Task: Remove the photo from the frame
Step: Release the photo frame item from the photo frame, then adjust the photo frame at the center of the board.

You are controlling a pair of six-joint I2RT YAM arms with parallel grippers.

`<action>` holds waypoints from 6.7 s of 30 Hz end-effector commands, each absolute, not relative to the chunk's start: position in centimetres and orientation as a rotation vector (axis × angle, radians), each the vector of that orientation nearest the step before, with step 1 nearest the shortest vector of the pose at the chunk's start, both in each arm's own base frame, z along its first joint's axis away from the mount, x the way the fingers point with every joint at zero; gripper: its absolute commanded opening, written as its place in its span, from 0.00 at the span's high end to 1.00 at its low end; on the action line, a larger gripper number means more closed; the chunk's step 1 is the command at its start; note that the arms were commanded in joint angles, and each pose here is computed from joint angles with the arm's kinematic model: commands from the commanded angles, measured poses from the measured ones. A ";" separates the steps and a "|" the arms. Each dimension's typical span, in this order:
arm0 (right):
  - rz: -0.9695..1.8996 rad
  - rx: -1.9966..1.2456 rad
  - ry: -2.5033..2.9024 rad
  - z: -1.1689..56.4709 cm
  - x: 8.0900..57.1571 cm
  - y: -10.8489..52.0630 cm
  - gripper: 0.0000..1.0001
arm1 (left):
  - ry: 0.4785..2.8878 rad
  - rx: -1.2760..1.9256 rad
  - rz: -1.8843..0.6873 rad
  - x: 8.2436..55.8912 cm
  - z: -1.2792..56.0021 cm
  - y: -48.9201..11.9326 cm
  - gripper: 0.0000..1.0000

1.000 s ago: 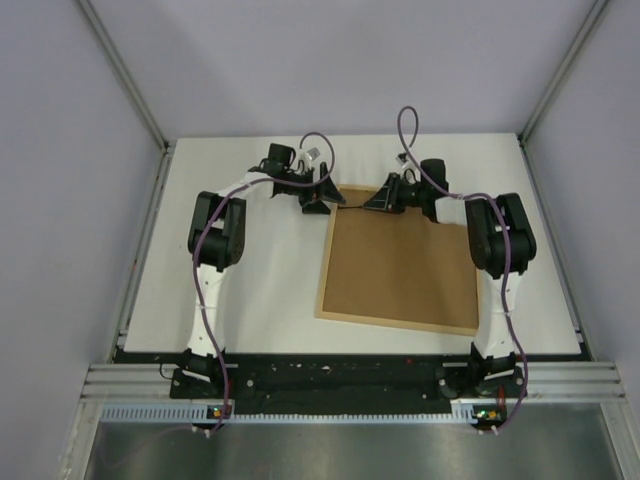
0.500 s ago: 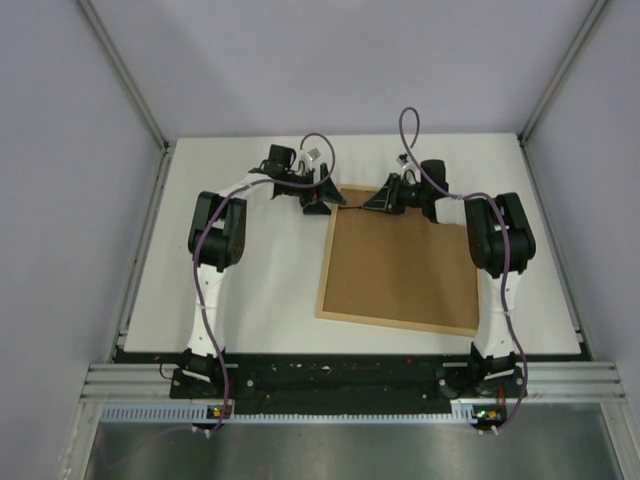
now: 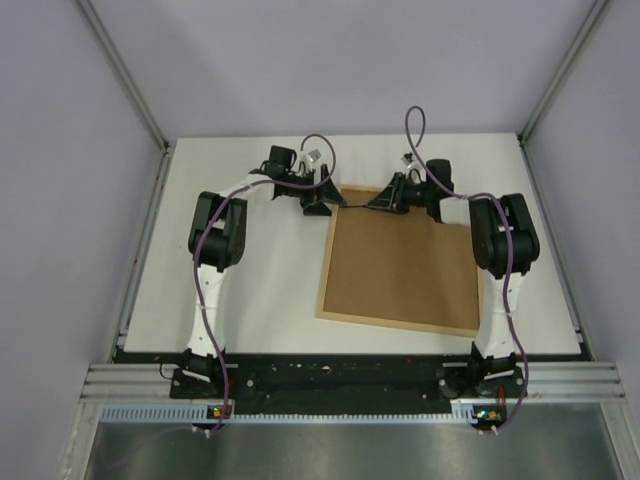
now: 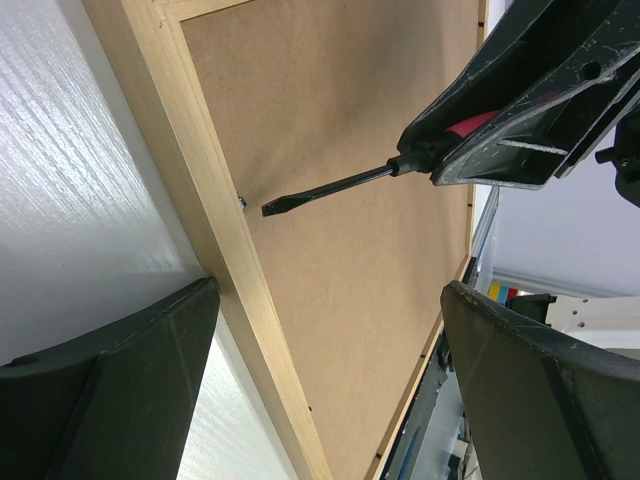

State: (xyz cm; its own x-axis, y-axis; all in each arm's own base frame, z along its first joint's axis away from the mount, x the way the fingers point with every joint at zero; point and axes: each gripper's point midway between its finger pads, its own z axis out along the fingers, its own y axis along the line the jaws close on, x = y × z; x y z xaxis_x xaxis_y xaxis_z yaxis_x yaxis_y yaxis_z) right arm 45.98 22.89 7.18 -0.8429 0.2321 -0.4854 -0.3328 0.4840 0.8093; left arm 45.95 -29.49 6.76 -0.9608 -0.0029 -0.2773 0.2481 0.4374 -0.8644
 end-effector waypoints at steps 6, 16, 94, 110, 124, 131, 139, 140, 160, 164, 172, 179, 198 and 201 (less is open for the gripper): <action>1.296 -0.149 2.147 8.2 46.8 22.2 1.00 | 2.409 0.268 -1.584 45.2 8.7 -30.5 0.02; 1.325 -0.165 2.148 7.3 46.9 23.7 1.00 | 2.405 0.264 -1.602 45.1 8.8 -30.8 0.02; 1.324 -0.251 2.228 3.6 45.6 24.8 1.00 | 2.396 0.268 -1.625 44.4 9.5 -31.2 0.02; 1.378 -0.389 2.251 2.3 44.5 29.1 1.00 | 2.404 0.289 -1.629 43.9 9.4 -31.7 0.02; 1.338 -0.503 2.221 9.3 43.8 34.9 1.00 | 2.404 0.307 -1.621 43.7 9.6 -31.9 0.02; 1.333 -0.604 2.171 13.2 42.2 38.6 1.00 | 2.404 0.314 -1.624 43.6 9.5 -32.2 0.02; 1.315 -0.651 2.177 14.5 40.7 41.0 1.00 | 2.404 0.322 -1.624 43.4 9.6 -32.3 0.02; 1.312 -0.645 2.182 14.7 40.6 41.1 1.00 | 2.404 0.322 -1.624 43.4 9.6 -32.3 0.02; 1.137 -0.504 2.182 16.3 40.6 26.7 1.00 | 2.645 0.010 -0.810 48.3 5.3 -22.4 0.02; 1.100 -0.535 2.181 16.0 38.8 25.7 1.00 | 2.673 -0.013 -0.712 49.4 4.3 -21.5 0.02; 1.055 -0.540 2.264 11.9 36.0 24.5 1.00 | 2.697 -0.036 -0.685 50.4 2.9 -22.3 0.01; 1.015 -0.580 2.313 9.8 35.1 24.6 1.00 | 2.724 0.044 -0.648 49.3 2.5 -24.7 0.06; 0.859 -0.775 2.465 5.2 29.4 21.9 1.00 | 2.695 0.118 -0.452 51.2 1.1 -24.0 0.27; 0.929 -0.780 2.488 4.8 28.3 22.3 1.00 | 2.704 0.124 -0.450 51.1 0.7 -24.0 0.28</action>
